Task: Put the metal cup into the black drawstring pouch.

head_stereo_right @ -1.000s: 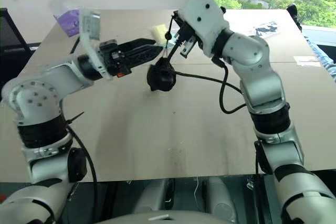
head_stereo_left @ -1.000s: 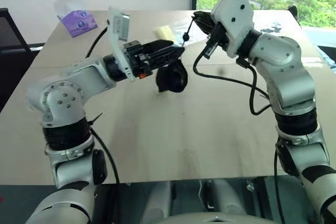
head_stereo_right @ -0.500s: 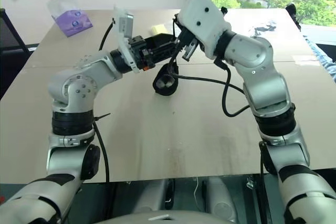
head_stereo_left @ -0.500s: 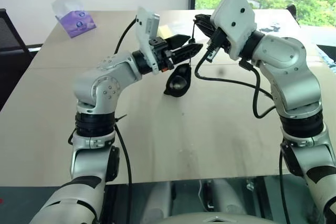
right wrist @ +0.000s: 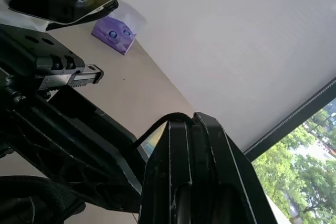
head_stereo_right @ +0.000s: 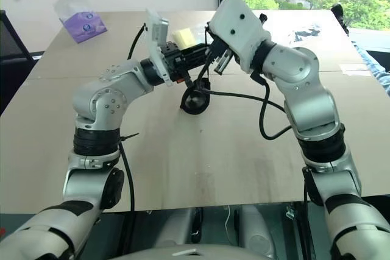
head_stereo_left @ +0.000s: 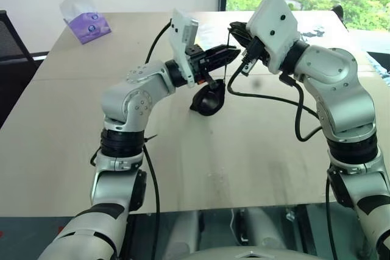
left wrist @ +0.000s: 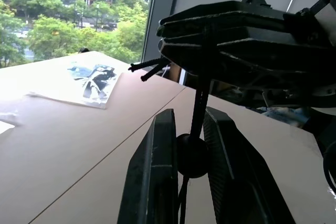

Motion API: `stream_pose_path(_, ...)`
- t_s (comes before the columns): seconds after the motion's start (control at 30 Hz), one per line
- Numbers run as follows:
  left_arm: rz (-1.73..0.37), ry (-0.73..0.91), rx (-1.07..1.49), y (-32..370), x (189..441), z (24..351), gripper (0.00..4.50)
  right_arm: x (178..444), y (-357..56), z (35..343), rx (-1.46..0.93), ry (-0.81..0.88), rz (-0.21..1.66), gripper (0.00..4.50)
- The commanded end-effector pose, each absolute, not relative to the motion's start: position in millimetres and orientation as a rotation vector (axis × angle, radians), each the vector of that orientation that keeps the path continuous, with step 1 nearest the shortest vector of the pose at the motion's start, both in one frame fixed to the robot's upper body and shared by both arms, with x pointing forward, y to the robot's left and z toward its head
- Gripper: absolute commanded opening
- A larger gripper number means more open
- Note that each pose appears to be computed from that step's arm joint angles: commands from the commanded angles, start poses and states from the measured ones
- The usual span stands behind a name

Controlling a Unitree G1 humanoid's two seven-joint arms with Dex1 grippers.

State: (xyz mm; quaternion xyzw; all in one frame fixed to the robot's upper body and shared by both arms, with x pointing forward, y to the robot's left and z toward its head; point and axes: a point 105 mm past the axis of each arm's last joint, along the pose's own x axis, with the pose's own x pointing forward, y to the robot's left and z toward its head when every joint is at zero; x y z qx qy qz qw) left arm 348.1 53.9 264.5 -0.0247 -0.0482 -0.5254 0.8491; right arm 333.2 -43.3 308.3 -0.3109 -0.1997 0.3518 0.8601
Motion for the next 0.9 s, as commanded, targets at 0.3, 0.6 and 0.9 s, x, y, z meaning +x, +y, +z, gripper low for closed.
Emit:
stream_pose_path(0.3, -0.876, 0.256, 0.131, 107.8, 368.5, 162.8, 0.20, 407.8, -241.2, 264.6, -0.485, -0.134, -0.039, 0.00)
stream_pose_path(0.6, -0.874, 0.163, 0.160, 93.2, 367.6, 167.6, 0.70, 393.5, -187.0, 216.8, -0.429, -0.084, 0.286, 0.00)
stream_pose_path(0.9, -0.846, -0.004, 0.134, 116.1, 334.8, 203.9, 4.50, 325.6, -168.6, 183.3, -0.309, 0.007, 0.529, 3.67)
